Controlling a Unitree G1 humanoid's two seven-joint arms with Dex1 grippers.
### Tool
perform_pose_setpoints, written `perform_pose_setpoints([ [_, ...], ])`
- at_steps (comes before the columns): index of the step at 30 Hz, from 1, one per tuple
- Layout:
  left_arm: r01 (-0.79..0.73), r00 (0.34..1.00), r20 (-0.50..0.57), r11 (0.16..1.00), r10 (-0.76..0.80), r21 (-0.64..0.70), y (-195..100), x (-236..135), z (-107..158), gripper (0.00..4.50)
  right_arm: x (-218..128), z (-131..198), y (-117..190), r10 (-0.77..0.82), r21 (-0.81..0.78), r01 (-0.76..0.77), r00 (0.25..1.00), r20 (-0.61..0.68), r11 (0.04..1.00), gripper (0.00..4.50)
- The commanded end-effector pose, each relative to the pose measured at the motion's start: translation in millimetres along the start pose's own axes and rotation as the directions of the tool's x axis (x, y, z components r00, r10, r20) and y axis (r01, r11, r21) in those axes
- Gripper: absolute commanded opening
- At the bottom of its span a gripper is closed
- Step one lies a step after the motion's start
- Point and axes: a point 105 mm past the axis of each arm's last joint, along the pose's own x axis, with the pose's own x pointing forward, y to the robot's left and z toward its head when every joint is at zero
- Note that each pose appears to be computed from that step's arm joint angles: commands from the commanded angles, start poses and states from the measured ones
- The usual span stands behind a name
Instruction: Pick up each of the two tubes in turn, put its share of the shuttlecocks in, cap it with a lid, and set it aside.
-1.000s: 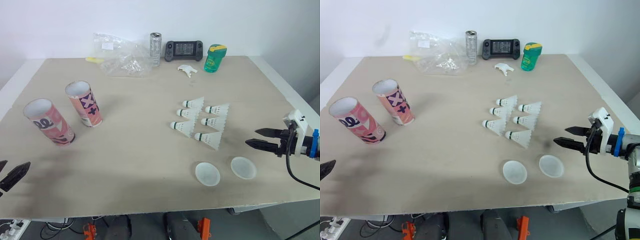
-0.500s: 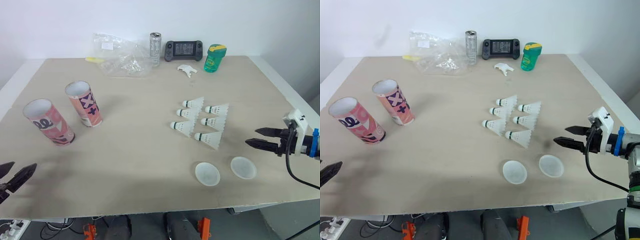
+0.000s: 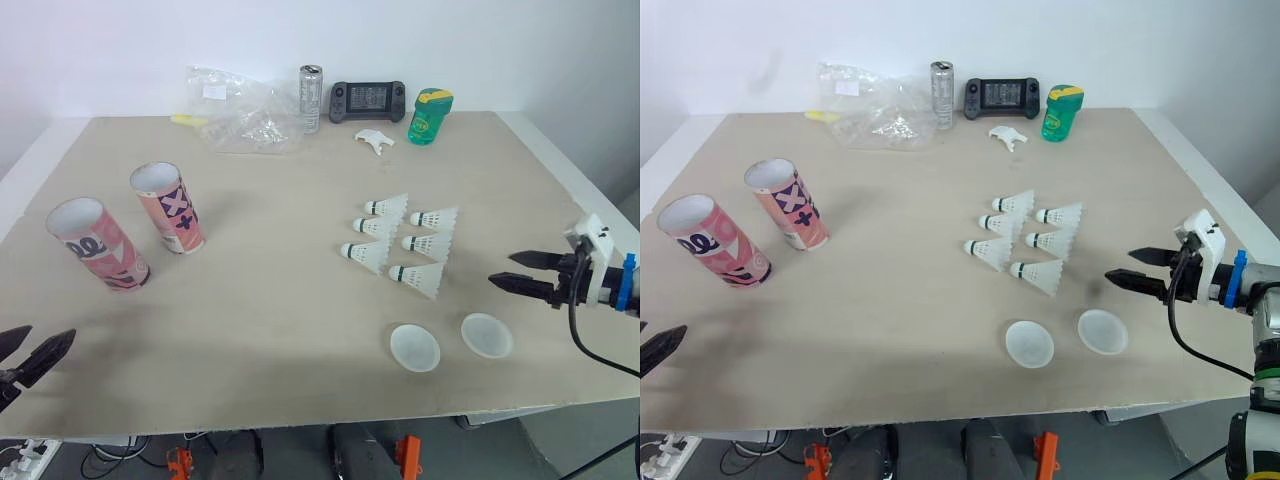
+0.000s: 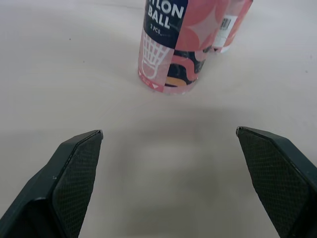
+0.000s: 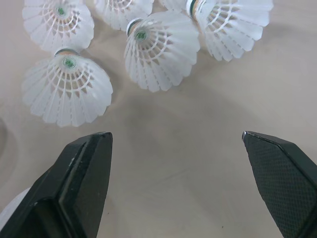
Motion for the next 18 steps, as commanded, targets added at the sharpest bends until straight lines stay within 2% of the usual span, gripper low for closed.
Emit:
perform_pose_setpoints([
  [1, -0.030, 0.998, 0.047, 0.999, 0.029, 0.017, 8, 3, 7, 4.50, -8, 56, 5, 0.039, -0.081, -0.026, 0.985, 0.166, 0.996, 4.49],
  [5, -0.003, 0.997, 0.076, 0.992, -0.007, 0.124, 3, 12, 8, 4.50, 8, 104, 51, 0.245, -0.199, -0.200, 0.940, 0.236, 0.959, 4.49],
  [9, 0.044, 0.992, 0.112, 0.983, -0.065, 0.178, -6, 23, 13, 4.50, 28, 126, 104, 0.430, -0.317, -0.351, 0.873, 0.228, 0.881, 4.49],
  [12, 0.047, 0.987, 0.143, 0.979, -0.076, 0.201, -6, 33, 17, 4.50, 46, 125, 148, 0.565, -0.392, -0.469, 0.807, 0.174, 0.791, 4.49],
  [18, 0.081, 0.984, 0.135, 0.965, -0.117, 0.250, -5, 52, 12, 4.50, 58, 111, 201, 0.698, -0.420, -0.598, 0.704, 0.132, 0.682, 4.49],
])
